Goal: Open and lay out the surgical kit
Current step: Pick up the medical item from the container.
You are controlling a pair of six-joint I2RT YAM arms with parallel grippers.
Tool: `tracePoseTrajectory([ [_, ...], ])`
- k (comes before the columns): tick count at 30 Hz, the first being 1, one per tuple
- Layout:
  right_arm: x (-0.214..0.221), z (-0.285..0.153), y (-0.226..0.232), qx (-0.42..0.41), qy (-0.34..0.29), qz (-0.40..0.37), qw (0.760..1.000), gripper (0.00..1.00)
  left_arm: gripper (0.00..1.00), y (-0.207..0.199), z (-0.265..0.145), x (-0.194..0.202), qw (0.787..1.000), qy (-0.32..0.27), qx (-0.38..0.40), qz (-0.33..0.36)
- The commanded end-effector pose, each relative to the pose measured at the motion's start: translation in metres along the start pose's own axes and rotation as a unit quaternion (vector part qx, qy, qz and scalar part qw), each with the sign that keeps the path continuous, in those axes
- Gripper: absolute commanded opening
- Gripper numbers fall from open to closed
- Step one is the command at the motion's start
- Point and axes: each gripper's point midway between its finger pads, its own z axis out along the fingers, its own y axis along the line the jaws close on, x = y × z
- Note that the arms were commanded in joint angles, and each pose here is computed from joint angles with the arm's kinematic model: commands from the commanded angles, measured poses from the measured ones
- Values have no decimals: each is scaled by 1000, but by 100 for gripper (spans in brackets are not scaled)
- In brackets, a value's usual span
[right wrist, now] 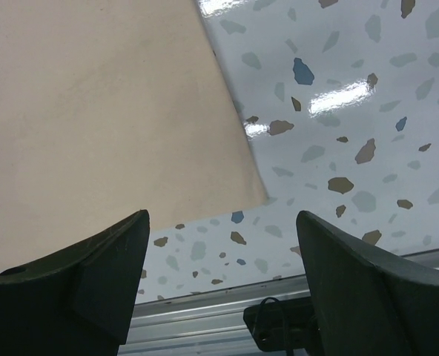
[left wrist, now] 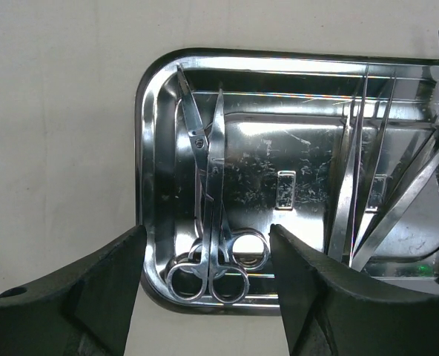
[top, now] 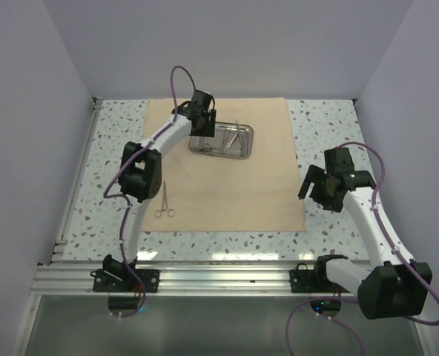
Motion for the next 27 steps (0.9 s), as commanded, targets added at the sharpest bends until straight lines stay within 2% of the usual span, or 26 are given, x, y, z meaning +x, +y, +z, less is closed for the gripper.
tracePoseTrajectory([
  [1,-12,-4,1,11,-11,2,1000,84,71,-9,4,-14,1000,-18,16,7],
  [6,-15,-1,3,14,-5,1,1000,84,68,-12,25,4,1000,2,20,6],
  [12,-20,6,5,19,2,-1,1000,84,56,-12,39,16,1000,15,19,9],
  [14,-21,8,6,20,4,-2,1000,84,46,-12,43,20,1000,20,17,10],
  [15,-22,9,7,18,3,0,1000,84,37,-12,43,21,1000,21,17,11],
  [19,-22,13,8,19,6,0,1000,84,20,-11,45,25,1000,24,15,12],
  [27,-18,17,7,19,10,5,1000,84,0,-11,42,18,1000,18,16,10],
])
